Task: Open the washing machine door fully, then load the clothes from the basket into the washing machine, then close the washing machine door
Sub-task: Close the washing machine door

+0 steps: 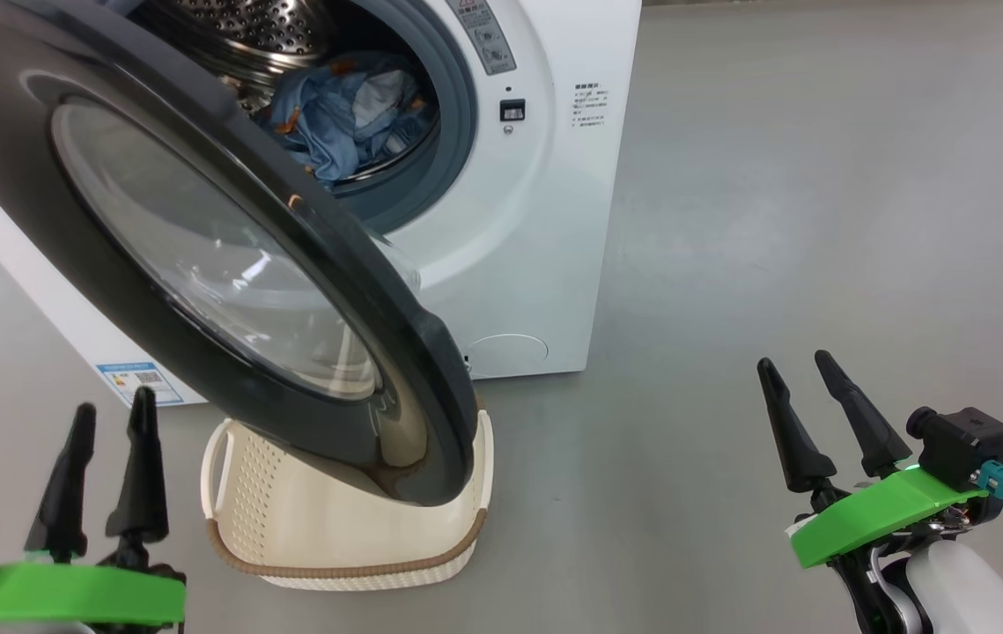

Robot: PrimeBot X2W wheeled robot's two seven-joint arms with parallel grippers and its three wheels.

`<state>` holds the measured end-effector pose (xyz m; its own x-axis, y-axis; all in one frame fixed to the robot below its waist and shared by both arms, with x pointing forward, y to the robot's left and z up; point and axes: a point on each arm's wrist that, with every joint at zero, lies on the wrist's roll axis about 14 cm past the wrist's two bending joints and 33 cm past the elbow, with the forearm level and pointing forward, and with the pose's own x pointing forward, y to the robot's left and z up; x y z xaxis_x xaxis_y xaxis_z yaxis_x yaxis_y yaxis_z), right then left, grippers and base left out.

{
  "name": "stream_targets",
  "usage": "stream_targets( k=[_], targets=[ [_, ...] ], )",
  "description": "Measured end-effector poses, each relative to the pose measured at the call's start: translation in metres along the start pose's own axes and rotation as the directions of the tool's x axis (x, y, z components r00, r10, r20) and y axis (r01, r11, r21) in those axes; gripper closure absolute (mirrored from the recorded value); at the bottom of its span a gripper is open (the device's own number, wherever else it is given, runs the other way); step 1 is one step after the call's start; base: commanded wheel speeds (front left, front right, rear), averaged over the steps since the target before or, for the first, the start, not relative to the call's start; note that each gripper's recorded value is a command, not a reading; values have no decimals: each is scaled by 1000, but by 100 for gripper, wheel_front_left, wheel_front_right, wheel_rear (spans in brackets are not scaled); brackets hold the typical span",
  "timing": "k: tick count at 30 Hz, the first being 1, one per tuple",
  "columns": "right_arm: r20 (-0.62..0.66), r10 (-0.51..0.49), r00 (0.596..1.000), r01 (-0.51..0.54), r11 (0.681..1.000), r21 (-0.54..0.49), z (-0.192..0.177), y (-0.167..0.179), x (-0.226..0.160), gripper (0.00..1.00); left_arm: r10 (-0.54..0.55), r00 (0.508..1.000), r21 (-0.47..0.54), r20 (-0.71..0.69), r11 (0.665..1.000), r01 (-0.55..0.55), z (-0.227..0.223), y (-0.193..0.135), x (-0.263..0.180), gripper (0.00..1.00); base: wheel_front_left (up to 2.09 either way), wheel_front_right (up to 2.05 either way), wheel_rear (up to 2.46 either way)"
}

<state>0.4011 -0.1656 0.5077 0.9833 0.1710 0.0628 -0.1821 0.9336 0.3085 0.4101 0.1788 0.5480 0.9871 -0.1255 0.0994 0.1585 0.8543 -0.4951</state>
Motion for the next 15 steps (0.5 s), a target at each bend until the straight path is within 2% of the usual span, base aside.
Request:
stream_targets(
  k=[4, 10, 15],
  targets=[
    [-4, -1, 1000, 1, 1000, 1, -2, -1, 1, 0, 40, 999, 51, 21, 998, -41, -12, 14, -5, 0, 0, 0, 0],
    [-5, 0, 1000, 0, 1000, -2, -2, -1, 1, 0, 30, 999, 178, 18, 983, -32, -26, 15, -9, 0, 0, 0, 0],
    [1, 1, 1000, -1, 1000, -7, 1, -1, 0, 0, 43, 999, 193, 28, 980, -47, -28, 17, -11, 0, 0, 0, 0]
  ],
)
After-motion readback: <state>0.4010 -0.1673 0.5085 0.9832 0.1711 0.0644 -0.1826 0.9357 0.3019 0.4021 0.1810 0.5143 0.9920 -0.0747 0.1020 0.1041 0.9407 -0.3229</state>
